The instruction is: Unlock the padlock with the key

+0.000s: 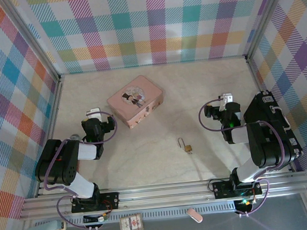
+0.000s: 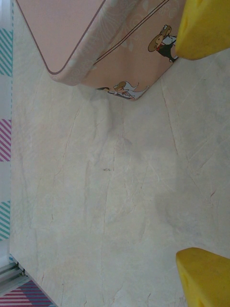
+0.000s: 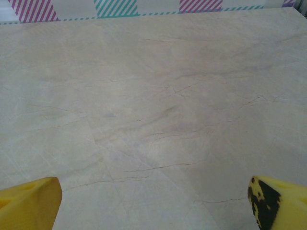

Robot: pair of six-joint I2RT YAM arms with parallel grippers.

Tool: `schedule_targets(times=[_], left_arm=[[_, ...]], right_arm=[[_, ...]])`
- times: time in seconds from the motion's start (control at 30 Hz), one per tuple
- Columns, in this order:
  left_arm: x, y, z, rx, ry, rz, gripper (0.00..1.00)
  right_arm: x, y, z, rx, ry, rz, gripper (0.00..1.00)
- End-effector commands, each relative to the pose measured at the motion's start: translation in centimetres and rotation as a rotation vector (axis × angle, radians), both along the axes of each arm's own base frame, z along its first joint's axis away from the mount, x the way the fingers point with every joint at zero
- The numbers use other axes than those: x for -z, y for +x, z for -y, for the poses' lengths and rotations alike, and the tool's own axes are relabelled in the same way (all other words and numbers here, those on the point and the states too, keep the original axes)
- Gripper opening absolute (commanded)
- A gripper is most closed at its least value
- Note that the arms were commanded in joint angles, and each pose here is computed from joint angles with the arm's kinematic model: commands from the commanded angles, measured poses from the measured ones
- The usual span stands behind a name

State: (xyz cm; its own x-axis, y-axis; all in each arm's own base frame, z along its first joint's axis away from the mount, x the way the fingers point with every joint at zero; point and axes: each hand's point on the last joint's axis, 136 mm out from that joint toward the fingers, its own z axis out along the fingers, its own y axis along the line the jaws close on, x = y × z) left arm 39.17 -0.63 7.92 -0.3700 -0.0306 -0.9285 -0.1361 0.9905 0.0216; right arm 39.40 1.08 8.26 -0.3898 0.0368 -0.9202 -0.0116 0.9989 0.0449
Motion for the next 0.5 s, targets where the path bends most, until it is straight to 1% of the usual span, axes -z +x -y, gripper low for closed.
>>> schedule_targets(times=[0.0,0.47], left_arm=[[-0.61,0.47,0.00,0.001,-0.012,0.022,1.00],[-0.63,0.47,0.00,0.001,-0.013,0.023,1.00]], right_arm=[[-0.94,0.39,-0.25,-0.010,0.015,0.026,0.99],[-0.92,0.39,-0.26,-0.011,0.016,0.025,0.99]])
